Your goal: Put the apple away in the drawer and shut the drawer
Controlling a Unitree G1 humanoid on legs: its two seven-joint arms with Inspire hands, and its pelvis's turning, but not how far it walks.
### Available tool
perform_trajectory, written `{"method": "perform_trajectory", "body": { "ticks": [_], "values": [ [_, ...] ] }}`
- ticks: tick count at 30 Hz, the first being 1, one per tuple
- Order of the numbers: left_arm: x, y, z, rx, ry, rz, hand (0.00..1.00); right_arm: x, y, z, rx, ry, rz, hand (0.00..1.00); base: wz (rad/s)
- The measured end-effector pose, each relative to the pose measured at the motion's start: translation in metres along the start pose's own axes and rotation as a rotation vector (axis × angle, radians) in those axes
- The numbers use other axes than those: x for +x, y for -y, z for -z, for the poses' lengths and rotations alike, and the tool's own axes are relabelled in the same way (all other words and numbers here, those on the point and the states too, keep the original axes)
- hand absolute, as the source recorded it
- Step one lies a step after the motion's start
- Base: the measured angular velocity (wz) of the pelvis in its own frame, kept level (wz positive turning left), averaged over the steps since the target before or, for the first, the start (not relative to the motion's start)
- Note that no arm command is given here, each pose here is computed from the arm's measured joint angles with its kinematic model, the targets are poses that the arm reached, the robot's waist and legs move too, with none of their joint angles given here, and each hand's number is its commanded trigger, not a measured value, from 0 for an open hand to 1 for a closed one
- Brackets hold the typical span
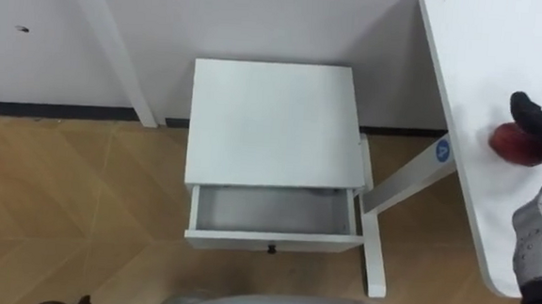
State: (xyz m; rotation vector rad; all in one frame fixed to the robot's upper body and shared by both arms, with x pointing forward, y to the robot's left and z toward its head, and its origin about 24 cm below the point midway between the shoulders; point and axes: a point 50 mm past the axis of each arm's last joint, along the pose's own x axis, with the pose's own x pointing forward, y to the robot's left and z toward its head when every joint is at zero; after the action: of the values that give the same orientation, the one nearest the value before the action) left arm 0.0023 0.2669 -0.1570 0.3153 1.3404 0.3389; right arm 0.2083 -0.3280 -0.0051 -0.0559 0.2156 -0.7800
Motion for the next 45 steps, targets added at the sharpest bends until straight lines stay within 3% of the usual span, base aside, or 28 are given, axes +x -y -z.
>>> {"method": "perform_trajectory", "body": {
  "ticks": [6,22,34,35,36,37,45],
  "values": [
    [-0.001,0.000,0.004,0.001,-0.014,0.002,0.00,-0.001,0.001,0.008,-0.081,-0.016,-0.046,0.00,0.02],
    [0.000,-0.001,0.004,0.006,-0.012,0.006,0.00,-0.002,0.003,0.020,-0.109,-0.066,-0.095,0.00,0.01],
    [-0.001,-0.002,0.010,0.005,-0.032,0.001,0.00,0.001,0.009,0.027,-0.328,-0.063,-0.178,0.00,0.02],
    [-0.001,-0.002,0.010,0.006,-0.036,0.001,0.00,0.001,0.010,0.029,-0.349,-0.070,-0.179,0.11,0.08],
    [-0.001,-0.002,0.010,0.009,-0.039,0.002,0.00,0.001,0.011,0.030,-0.363,-0.073,-0.181,0.51,0.09],
    [-0.001,-0.002,0.011,0.009,-0.042,0.002,0.00,0.001,0.011,0.031,-0.371,-0.077,-0.182,1.00,0.10],
    [-0.001,-0.002,0.012,0.030,-0.059,0.003,0.00,0.016,0.021,0.031,-0.432,-0.116,-0.129,1.00,0.03]
  ]
}}
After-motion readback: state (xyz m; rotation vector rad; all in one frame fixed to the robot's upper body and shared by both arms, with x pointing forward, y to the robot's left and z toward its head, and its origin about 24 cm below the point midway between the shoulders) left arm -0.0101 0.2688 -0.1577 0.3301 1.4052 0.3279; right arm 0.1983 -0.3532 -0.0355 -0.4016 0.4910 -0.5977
